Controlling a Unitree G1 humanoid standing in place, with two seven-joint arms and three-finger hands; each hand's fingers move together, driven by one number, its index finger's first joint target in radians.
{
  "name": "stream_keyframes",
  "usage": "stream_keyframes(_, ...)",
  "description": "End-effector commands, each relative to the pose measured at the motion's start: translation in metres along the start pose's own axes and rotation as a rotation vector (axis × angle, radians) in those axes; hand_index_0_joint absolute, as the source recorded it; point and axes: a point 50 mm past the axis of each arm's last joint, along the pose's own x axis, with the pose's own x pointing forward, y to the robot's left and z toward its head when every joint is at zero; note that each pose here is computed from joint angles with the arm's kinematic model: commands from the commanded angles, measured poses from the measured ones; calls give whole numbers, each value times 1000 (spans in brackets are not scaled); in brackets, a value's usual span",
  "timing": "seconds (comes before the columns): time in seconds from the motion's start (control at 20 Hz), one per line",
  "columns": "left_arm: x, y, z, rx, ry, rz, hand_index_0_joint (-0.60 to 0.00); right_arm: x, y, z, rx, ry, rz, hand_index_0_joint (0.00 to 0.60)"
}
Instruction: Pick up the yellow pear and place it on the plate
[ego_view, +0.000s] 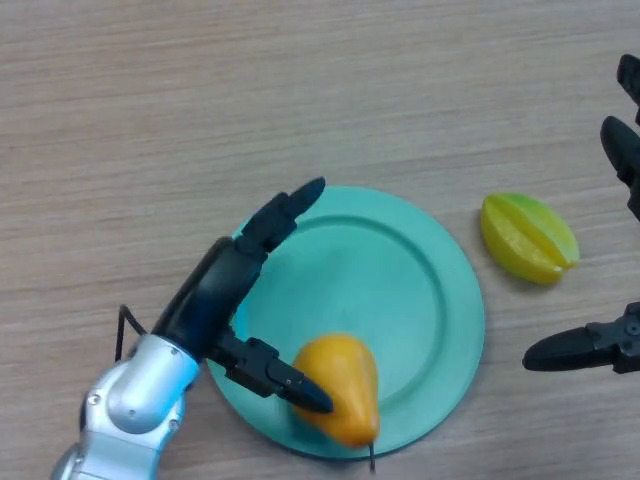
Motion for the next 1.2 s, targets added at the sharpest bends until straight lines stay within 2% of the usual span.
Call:
stream_keyframes(0.05,-6,33,32,21,-180,147,0,-6,-13,24,-63,-146,-82,0)
stream_keyframes(0.1,-12,44,38,28,-219,190,0,-6,-13,23,-71,-150,-82,0)
stream_keyframes(0.2,-21,60,46,-45,-247,239,0,-5,-13,23,-74,-148,-77,0)
stream_keyframes(0.45,-48,96,49,-167,-225,306,0,-3,-16,19,-81,-157,-82,0)
stream_keyframes(0.6,-62,113,50,-220,-247,357,0,-1,-18,14,-65,-129,-71,0)
stream_keyframes(0.8,-74,122,53,-302,-260,373,0,4,-23,12,-77,-141,-57,0)
stream_keyframes(1.0,-74,122,51,-294,-259,380,0,7,-25,9,-76,-148,-51,0)
stream_keyframes(1.2,-71,123,49,-282,-241,366,0,9,-23,12,-69,-185,-45,0)
